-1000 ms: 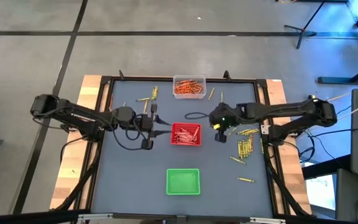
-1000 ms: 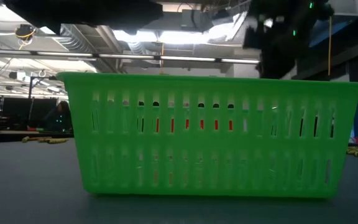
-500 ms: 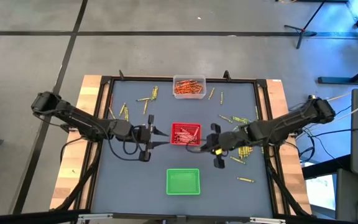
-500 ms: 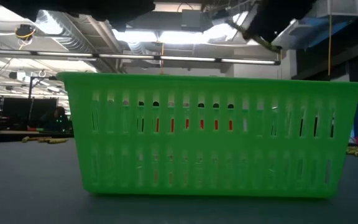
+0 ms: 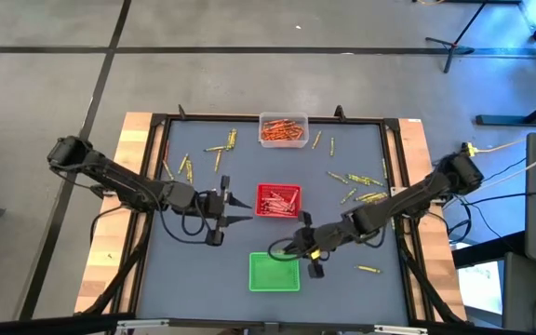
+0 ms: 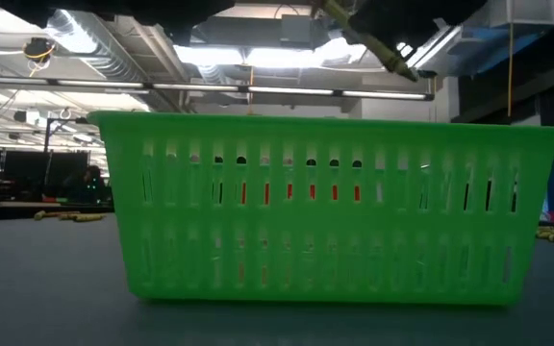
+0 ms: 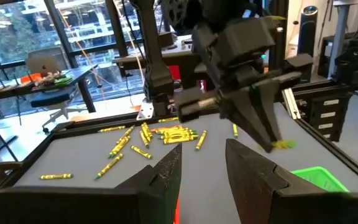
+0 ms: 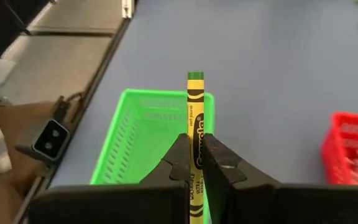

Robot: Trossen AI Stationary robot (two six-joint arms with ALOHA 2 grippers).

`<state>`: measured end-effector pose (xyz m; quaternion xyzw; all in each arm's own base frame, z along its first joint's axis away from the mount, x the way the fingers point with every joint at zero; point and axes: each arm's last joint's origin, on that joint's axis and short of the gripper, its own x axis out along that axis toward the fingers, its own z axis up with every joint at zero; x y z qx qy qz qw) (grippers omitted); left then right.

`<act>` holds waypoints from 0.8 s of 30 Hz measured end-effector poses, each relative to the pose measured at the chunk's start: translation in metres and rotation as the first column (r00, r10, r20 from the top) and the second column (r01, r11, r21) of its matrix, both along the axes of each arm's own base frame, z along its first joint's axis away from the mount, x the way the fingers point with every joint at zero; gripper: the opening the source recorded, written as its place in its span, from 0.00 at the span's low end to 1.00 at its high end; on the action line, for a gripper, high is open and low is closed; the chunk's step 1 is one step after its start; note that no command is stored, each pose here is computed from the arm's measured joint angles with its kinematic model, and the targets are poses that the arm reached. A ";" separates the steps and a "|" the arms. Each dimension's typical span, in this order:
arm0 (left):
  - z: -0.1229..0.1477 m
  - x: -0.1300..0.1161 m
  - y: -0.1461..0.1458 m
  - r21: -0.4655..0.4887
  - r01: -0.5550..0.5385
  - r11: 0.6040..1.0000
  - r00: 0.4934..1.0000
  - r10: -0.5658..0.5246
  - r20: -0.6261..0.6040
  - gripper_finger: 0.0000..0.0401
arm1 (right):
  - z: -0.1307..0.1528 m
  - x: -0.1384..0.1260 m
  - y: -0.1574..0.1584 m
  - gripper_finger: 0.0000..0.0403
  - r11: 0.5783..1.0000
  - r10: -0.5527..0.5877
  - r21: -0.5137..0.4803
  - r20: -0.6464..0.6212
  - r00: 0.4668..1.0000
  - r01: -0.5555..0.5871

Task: Sort crayons
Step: Put the green crayon into the green bin

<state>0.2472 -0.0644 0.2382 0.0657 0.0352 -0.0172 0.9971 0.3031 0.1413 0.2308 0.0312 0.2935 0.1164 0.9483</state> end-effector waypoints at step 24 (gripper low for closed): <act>0.000 0.000 0.000 0.001 -0.003 1.000 1.000 0.003 0.005 0.27 | -0.048 0.024 0.014 0.29 0.993 0.076 0.101 -0.072 0.995 -0.068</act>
